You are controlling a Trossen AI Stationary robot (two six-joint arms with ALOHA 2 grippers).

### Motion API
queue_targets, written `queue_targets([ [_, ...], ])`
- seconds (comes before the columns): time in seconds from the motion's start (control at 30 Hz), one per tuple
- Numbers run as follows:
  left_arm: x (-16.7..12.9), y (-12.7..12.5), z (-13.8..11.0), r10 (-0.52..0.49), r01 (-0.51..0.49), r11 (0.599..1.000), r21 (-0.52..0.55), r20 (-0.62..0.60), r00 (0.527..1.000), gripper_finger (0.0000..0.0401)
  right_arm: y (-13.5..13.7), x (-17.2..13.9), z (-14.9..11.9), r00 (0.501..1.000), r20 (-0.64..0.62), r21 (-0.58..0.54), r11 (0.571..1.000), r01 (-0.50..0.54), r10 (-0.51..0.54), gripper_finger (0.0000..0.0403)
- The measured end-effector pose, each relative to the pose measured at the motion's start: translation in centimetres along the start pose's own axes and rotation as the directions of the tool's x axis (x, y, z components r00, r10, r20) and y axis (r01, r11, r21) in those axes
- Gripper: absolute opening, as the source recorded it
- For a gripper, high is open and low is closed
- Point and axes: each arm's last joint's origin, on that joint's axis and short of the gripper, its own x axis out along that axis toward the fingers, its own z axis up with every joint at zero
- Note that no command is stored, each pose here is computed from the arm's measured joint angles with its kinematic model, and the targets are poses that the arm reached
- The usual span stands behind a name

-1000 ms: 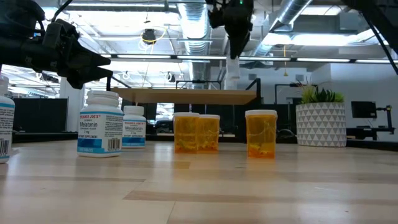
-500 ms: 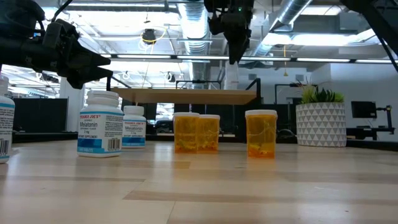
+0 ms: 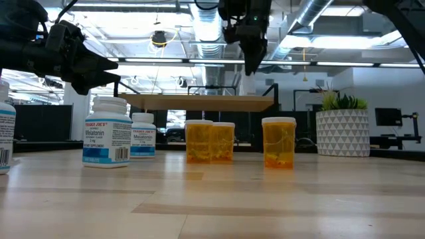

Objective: Pick and place medicine bottles onto shelf by color
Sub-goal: Put the transparent pill bottle on the shelf aligned with the other transparent pill bottles

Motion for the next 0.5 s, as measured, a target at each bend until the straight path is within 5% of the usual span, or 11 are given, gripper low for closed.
queue_targets([
  [0.5,0.0,0.0,0.0,0.0,0.0,1.0,0.0,0.0,1.0,0.0248,-0.62,0.06,0.16,1.0,0.021,0.026,1.0,0.008,-0.008,0.0149],
])
